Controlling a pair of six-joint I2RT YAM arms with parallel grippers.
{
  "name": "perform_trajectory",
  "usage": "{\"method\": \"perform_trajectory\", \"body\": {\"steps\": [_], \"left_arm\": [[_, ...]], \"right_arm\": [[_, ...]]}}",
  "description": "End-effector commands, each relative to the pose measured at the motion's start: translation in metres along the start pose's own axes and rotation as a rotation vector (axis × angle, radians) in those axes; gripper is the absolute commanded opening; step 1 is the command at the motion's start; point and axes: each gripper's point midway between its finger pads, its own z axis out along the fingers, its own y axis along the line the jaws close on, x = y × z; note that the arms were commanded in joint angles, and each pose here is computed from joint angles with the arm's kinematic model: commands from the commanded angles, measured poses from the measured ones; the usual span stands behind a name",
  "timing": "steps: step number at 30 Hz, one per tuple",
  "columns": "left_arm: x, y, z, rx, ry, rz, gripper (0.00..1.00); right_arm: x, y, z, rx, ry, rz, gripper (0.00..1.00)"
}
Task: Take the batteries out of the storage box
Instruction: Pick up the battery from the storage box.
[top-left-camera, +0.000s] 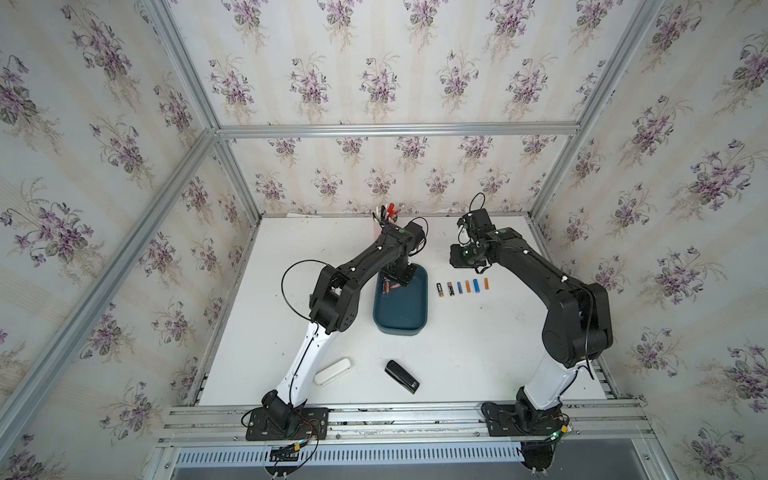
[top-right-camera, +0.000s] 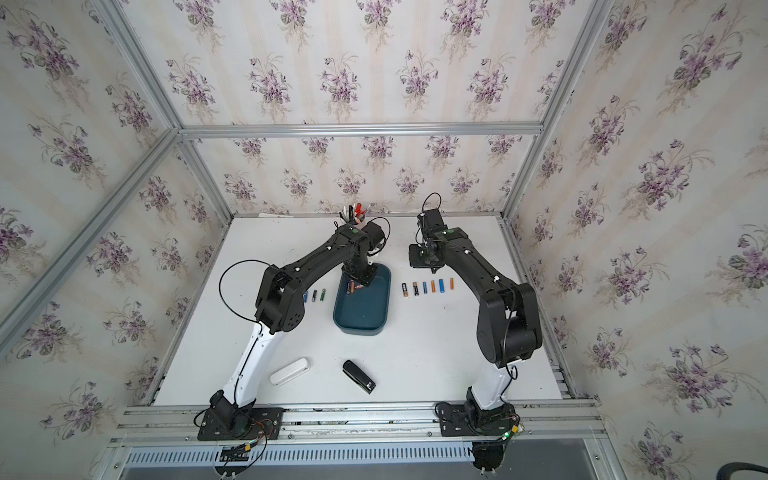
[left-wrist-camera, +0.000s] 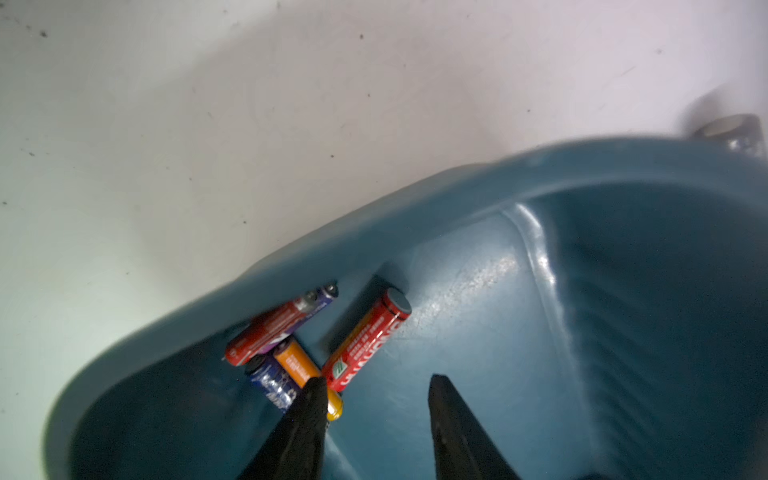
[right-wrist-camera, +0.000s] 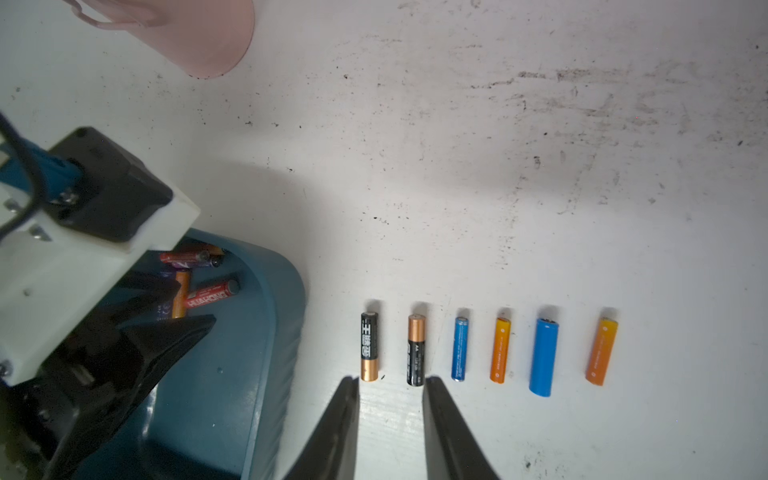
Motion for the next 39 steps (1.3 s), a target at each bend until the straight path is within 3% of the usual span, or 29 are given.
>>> {"method": "perform_trajectory", "body": {"steps": [1,23,27,39], "left_arm": [[-0.001,0.0,0.005,0.002,0.003,0.02,0.45],[0.014,0.001,0.029,-0.01,0.083,-0.005,0.3],[0.017,0.0,0.034,-0.007,0.105,-0.017,0.23],[0.015,-0.007,0.004,0.036,0.074,-0.04,0.15]], "right_arm": [[-0.003,0.0,-0.002,-0.001,-0.012,-0.008,0.32],[-0.002,-0.002,-0.003,0.0,-0.015,-0.006,0.32],[-0.003,-0.004,-0.004,0.004,-0.017,-0.005,0.32],[-0.004,-0.004,-0.005,-0.005,-0.021,-0.001,0.32]]}}
